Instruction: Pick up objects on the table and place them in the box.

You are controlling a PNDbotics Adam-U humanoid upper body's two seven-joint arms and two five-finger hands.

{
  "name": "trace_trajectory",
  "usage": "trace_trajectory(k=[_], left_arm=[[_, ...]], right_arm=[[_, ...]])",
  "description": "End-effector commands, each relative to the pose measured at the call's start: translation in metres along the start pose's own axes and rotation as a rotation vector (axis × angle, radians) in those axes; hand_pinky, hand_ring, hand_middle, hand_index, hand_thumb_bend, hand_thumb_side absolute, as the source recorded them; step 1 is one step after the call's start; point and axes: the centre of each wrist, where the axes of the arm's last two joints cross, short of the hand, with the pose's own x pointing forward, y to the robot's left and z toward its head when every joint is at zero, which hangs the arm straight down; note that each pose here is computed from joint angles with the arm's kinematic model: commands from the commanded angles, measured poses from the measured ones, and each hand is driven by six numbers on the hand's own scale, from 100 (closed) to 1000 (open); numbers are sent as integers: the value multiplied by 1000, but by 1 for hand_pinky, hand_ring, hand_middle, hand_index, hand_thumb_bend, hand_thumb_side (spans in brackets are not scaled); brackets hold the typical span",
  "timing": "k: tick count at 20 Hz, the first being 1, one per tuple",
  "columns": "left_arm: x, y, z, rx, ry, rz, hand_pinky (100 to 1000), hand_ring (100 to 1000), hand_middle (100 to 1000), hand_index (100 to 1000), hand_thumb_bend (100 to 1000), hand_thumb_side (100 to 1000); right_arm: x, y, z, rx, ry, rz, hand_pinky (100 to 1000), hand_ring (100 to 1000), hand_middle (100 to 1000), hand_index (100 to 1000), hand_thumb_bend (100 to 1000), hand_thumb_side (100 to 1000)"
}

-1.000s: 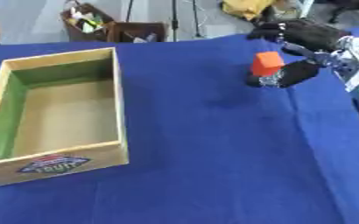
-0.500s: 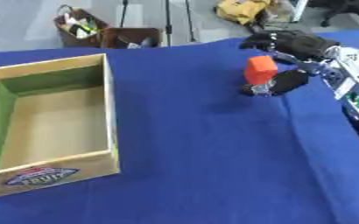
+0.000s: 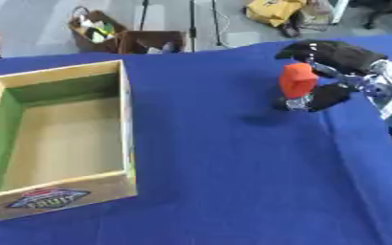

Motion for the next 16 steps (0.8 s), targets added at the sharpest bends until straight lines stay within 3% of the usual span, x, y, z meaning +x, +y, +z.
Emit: trace_trajectory(k=[1,10,16], left_arm=[[5,0,-3,-14,-21,-9,210,363,372,653,100,1000],[4,-2,-2,-17,-20,-9,209,362,371,653,100,1000],[4,-2,-2,-18,-19,-12,208,361,371,653,100,1000]], right_arm=[[-15,-23,11,-26,49,41,838,938,882,998,577,923],[-20,-24,16,-51,95,32,839,938,879,998,539,933],[-24,-24,22,-59,130,37,839,939,888,1000,429,896]])
